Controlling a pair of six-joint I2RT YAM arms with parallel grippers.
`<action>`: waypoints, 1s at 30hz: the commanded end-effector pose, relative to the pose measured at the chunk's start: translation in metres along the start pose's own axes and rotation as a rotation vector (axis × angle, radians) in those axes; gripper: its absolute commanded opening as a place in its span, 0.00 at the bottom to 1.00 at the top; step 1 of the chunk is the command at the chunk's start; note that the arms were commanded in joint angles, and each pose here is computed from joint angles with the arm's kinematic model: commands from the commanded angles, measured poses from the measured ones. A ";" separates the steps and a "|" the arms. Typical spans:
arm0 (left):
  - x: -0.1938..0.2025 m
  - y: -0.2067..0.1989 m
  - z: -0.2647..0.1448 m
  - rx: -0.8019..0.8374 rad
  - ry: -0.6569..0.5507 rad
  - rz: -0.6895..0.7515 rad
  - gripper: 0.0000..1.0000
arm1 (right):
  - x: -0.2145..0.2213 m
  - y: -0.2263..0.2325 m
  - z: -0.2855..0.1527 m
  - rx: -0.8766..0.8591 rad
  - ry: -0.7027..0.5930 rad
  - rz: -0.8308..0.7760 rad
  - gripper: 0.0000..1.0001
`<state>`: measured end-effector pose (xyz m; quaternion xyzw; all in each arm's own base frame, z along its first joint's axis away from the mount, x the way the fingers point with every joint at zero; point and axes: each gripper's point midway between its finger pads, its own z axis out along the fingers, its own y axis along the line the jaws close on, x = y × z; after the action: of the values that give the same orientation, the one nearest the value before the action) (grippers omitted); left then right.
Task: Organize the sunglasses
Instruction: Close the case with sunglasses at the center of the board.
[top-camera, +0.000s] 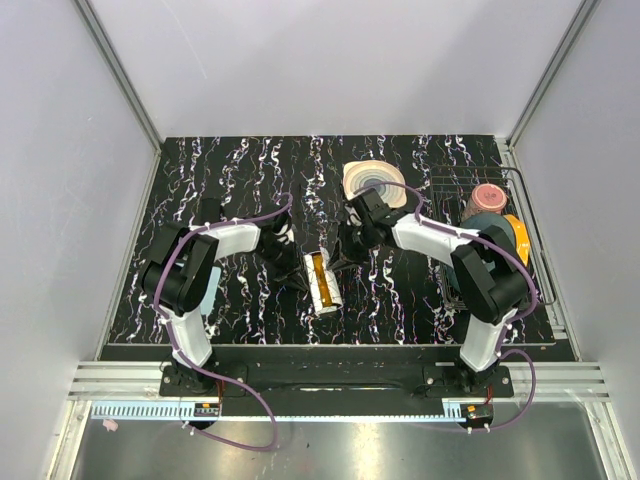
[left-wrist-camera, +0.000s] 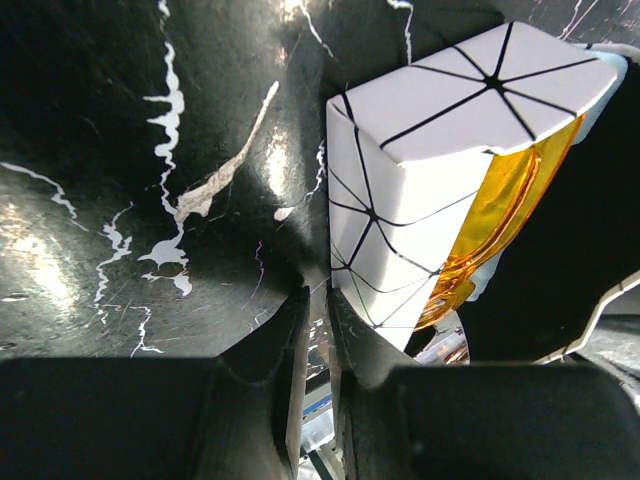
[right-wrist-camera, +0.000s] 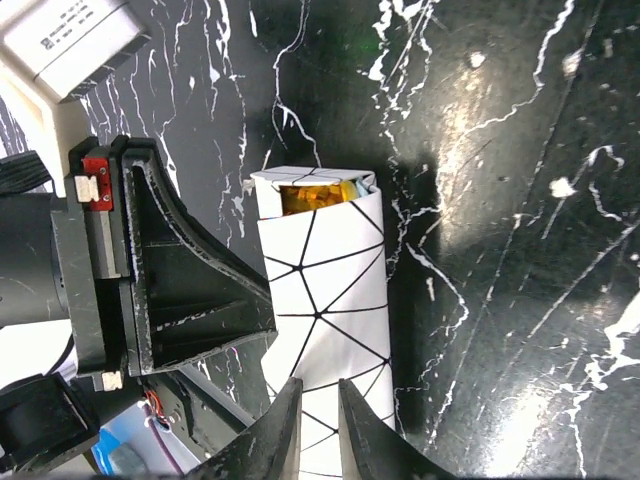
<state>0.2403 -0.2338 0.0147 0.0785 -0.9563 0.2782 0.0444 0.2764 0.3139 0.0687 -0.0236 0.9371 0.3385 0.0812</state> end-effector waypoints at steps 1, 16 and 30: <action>-0.023 0.026 0.016 -0.111 -0.091 0.037 0.18 | 0.001 0.028 -0.001 -0.072 -0.001 -0.042 0.26; -0.024 0.028 0.012 -0.129 -0.105 0.033 0.18 | 0.027 0.012 0.044 0.070 0.100 -0.056 0.27; -0.031 0.050 -0.065 -0.292 -0.381 0.000 0.30 | -0.027 0.051 -0.012 0.119 -0.187 -0.210 0.49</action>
<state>0.2548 -0.1867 0.0213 0.1031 -0.9772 0.1767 -0.0572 0.2741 0.3461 0.0634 -0.0665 0.9523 0.2760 0.1114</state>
